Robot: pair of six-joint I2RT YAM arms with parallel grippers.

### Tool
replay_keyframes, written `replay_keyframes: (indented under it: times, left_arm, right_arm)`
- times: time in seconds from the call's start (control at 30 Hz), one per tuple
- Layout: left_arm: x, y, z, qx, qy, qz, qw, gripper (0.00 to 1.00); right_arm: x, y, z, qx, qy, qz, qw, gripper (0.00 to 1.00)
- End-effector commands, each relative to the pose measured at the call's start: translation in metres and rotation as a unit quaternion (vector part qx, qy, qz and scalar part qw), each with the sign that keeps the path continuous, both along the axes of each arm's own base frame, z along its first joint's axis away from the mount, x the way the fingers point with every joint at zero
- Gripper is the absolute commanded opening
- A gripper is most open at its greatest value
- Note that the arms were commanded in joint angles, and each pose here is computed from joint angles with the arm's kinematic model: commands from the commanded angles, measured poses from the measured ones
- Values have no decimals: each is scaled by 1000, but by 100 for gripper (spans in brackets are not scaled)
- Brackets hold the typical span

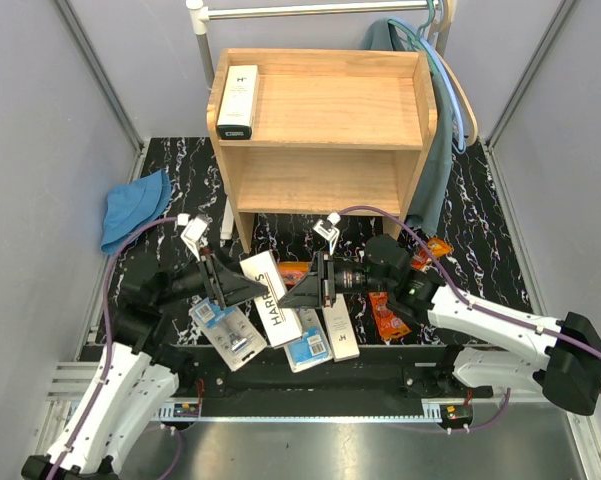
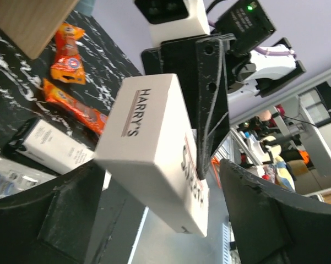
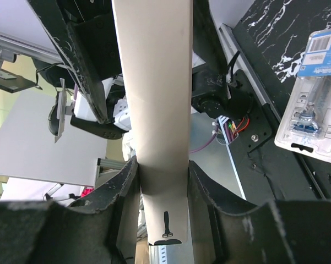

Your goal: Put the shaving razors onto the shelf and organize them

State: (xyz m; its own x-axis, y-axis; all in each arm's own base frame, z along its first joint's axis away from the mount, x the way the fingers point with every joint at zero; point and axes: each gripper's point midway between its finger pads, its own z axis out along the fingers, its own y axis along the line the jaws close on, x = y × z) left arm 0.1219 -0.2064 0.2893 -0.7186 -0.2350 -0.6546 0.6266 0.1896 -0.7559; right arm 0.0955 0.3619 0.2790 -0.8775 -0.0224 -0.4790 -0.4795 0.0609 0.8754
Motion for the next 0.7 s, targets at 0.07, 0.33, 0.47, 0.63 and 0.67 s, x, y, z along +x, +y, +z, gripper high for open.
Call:
replay_keyframes:
  times: [0.07,0.33,0.47,0.63,0.67]
  left_arm:
    - [2,-15,17,-21,-31,-13,999,69]
    - [5,-20,16,-20,-28,-9,999,34]
    - [6,-20,16,-20,-27,-6,999,26]
    - [11,-20,19,-22,-25,5,999,21]
    - [13,-20,21,-23,-24,9,999,21]
  right_arm:
    - [-5,2,21,45,-16,17,999,27]
    - [-6,-4,13,36,-10,9,999,30]
    - [-6,-7,10,34,-9,0,999,35]
    - [-4,-11,5,29,-4,-15,999,62]
    - [-3,-12,1,25,-1,-20,999,66]
